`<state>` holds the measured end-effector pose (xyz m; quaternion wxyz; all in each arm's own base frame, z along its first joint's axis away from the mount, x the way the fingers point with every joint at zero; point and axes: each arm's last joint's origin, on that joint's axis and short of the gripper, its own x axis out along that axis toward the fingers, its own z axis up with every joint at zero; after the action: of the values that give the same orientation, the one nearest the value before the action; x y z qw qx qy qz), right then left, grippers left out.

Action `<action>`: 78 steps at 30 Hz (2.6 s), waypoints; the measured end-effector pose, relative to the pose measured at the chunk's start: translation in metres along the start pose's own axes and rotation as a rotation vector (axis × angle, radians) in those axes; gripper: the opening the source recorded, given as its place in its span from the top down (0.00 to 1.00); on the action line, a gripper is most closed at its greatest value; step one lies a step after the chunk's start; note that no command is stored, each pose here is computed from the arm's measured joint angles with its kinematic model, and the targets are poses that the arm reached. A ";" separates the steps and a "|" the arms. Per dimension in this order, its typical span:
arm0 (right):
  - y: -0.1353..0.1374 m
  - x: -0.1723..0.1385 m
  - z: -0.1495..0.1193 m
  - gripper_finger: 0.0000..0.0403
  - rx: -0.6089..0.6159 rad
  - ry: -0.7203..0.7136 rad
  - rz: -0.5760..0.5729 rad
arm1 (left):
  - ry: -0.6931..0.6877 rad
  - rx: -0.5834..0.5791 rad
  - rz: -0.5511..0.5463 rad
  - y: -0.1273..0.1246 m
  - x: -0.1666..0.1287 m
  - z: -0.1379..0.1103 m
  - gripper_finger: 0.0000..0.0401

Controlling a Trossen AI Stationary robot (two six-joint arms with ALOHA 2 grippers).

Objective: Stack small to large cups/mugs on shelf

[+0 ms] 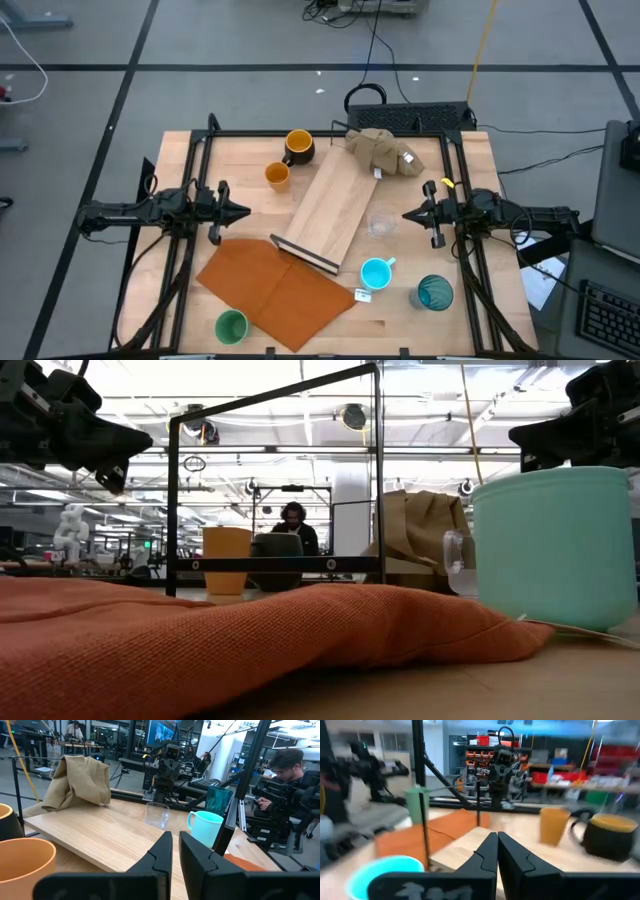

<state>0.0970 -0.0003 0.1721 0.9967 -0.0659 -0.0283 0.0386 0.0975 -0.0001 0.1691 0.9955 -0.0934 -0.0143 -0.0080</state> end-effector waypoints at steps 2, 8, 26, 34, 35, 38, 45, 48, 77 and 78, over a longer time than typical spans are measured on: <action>-0.001 0.000 0.000 1.00 -0.140 0.009 -0.047 | 0.000 0.000 0.000 0.000 0.000 0.000 0.92; -0.003 0.000 0.001 1.00 -0.305 0.016 -0.112 | -0.001 0.000 0.000 0.000 0.000 0.000 0.92; -0.004 -0.002 0.017 1.00 0.836 -0.207 -0.031 | -0.187 -0.339 -0.037 -0.003 -0.002 0.018 0.92; -0.007 -0.008 0.039 1.00 0.865 -0.446 0.025 | -0.266 -0.409 0.011 -0.001 -0.003 0.023 0.92; -0.007 -0.010 0.042 1.00 0.860 -0.483 0.038 | -0.276 -0.411 0.017 -0.001 -0.003 0.024 0.92; -0.008 -0.016 0.052 1.00 0.849 -0.598 0.081 | -0.338 -0.425 0.005 -0.002 -0.005 0.029 0.92; -0.008 -0.019 0.057 1.00 0.880 -0.657 0.132 | -0.397 -0.442 -0.015 -0.003 -0.007 0.035 0.92; -0.010 -0.018 0.055 1.00 0.861 -0.670 0.023 | -0.425 -0.499 0.025 -0.001 -0.007 0.035 0.92; -0.025 0.013 0.152 0.64 0.699 -0.526 -0.031 | 0.085 -0.253 0.461 -0.030 0.033 0.244 0.72; -0.026 0.015 0.157 0.63 0.690 -0.524 -0.018 | 0.123 -0.233 0.492 -0.028 0.037 0.248 0.71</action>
<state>0.1040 -0.0042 0.3319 0.9197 0.2835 -0.2666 0.0524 0.1268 0.0176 0.4191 0.9491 -0.2075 0.0701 0.2265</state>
